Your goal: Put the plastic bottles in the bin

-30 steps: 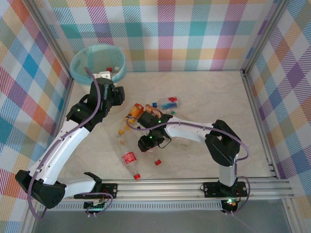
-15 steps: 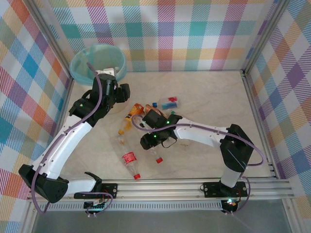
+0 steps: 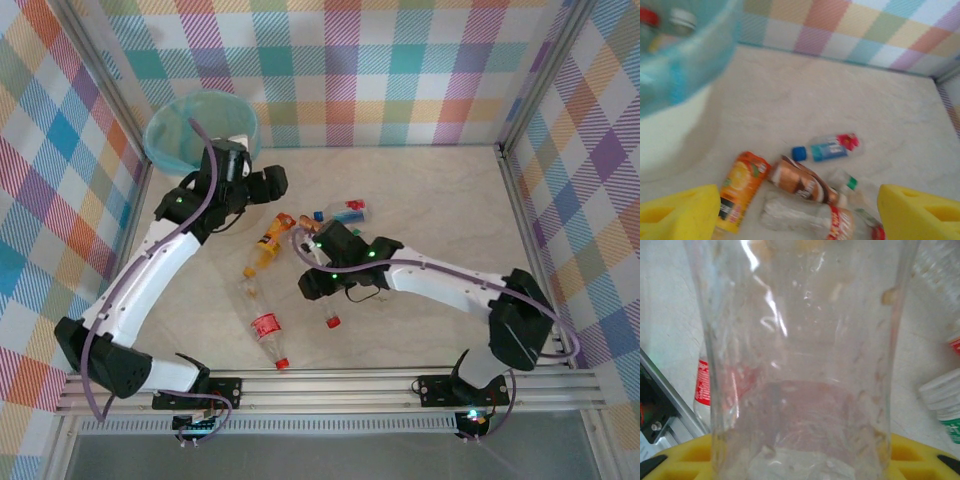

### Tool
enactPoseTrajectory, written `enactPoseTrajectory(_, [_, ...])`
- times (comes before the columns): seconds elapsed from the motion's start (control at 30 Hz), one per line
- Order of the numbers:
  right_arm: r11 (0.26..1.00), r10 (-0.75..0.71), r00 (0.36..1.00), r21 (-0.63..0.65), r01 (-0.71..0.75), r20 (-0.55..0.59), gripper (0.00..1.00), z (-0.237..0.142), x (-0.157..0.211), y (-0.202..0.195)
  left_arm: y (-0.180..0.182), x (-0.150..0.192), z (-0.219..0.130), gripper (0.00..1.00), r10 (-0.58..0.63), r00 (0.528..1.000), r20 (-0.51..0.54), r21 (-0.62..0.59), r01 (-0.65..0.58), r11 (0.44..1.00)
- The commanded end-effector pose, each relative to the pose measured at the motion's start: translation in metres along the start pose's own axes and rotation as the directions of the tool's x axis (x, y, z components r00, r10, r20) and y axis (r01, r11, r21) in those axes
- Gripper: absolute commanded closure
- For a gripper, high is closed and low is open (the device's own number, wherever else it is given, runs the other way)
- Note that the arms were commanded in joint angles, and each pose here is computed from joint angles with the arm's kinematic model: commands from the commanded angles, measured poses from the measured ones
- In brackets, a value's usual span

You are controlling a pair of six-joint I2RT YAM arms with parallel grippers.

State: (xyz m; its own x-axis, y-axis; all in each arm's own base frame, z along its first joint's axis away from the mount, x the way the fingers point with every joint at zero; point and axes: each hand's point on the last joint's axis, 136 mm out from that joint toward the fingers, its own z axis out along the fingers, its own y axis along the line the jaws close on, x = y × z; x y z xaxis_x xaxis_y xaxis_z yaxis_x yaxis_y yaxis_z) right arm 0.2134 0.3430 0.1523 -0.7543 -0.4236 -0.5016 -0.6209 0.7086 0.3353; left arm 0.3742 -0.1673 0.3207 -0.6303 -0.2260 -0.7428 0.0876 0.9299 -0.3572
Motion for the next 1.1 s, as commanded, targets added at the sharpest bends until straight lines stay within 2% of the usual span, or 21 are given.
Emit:
enactPoseTrajectory(0.0, [0.999, -0.031, 0.986, -0.005, 0.032, 0.165, 0.49, -0.026, -0.032, 0.001, -0.027, 0.011, 0.010, 0.17, -0.090, 0.989, -0.120, 0.165, 0.109, 0.980])
enactPoseTrajectory(0.2, [0.999, -0.036, 0.960, 0.017, 0.033, 0.277, 0.50, -0.054, -0.061, -0.010, -0.067, 0.024, 0.016, 0.17, -0.063, 0.966, -0.250, 0.366, 0.154, 0.918])
enactPoseTrajectory(0.43, [0.998, -0.058, 0.925, 0.024, 0.053, 0.375, 0.50, -0.079, -0.086, -0.008, -0.086, 0.039, 0.016, 0.17, -0.029, 0.936, -0.350, 0.460, 0.199, 0.865])
enactPoseTrajectory(0.63, [0.998, -0.059, 0.923, 0.024, 0.053, 0.379, 0.50, -0.082, -0.094, -0.008, -0.098, 0.044, 0.009, 0.18, -0.004, 0.923, -0.385, 0.525, 0.223, 0.822])
enactPoseTrajectory(1.07, [0.999, -0.037, 0.931, 0.007, 0.037, 0.364, 0.48, -0.082, -0.099, -0.011, -0.111, 0.041, -0.006, 0.10, 0.033, 0.926, -0.376, 0.606, 0.219, 0.765])
